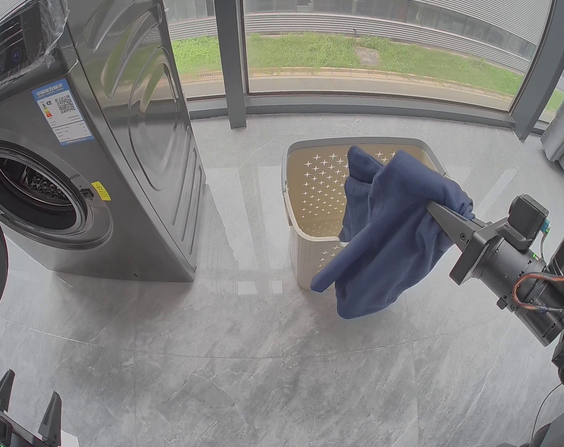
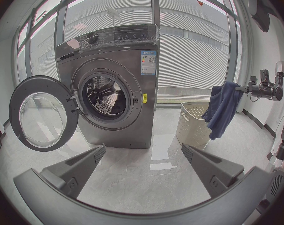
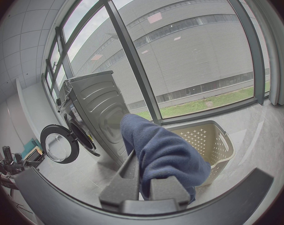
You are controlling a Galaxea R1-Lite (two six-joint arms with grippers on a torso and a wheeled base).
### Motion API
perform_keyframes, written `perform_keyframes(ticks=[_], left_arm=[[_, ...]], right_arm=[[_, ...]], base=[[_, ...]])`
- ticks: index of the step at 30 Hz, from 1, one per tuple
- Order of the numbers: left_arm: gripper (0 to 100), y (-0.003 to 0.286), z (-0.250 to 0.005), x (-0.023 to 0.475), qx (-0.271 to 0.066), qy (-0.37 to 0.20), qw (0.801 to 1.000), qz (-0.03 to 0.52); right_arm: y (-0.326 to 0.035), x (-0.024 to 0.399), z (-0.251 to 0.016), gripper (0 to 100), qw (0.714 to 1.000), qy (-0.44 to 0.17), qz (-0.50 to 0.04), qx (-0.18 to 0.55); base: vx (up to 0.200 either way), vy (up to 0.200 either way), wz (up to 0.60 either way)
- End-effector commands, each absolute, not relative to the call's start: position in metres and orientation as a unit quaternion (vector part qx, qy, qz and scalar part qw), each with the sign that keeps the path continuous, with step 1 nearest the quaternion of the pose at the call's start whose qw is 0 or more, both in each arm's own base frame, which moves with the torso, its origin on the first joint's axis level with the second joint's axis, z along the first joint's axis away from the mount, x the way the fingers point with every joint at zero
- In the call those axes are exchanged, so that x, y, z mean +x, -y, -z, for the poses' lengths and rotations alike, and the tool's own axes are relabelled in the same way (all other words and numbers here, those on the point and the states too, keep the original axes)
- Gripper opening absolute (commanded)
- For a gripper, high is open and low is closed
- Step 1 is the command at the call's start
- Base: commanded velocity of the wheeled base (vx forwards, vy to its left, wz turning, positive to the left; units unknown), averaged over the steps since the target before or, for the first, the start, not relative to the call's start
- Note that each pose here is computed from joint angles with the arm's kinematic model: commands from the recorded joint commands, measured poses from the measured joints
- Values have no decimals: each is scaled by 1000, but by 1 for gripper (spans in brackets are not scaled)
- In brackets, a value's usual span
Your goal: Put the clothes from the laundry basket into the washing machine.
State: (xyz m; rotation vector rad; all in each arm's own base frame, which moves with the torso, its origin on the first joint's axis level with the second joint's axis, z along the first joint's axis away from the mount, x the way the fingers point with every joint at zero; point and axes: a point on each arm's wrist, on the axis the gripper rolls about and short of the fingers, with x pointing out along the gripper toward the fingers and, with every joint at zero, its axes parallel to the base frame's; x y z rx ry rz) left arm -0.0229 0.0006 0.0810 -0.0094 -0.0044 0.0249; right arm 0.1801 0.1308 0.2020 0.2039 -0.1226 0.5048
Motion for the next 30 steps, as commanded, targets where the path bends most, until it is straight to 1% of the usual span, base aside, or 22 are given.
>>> perform_keyframes(ticks=[1,5,30], left_arm=[[100,-1,-76,-22,-5,-4,1000,-12],[100,-1,-76,-22,-5,-4,1000,-12],[100,-1,-76,-22,-8,-4,1000,-12]], right_arm=[[-131,180,-204,0,961,64,-250,102],[-137,177,-208,0,955,71,-265,111],[-136,178,-210,0,955,75,-262,114]], base=[[0,200,0],[0,200,0],[0,200,0]])
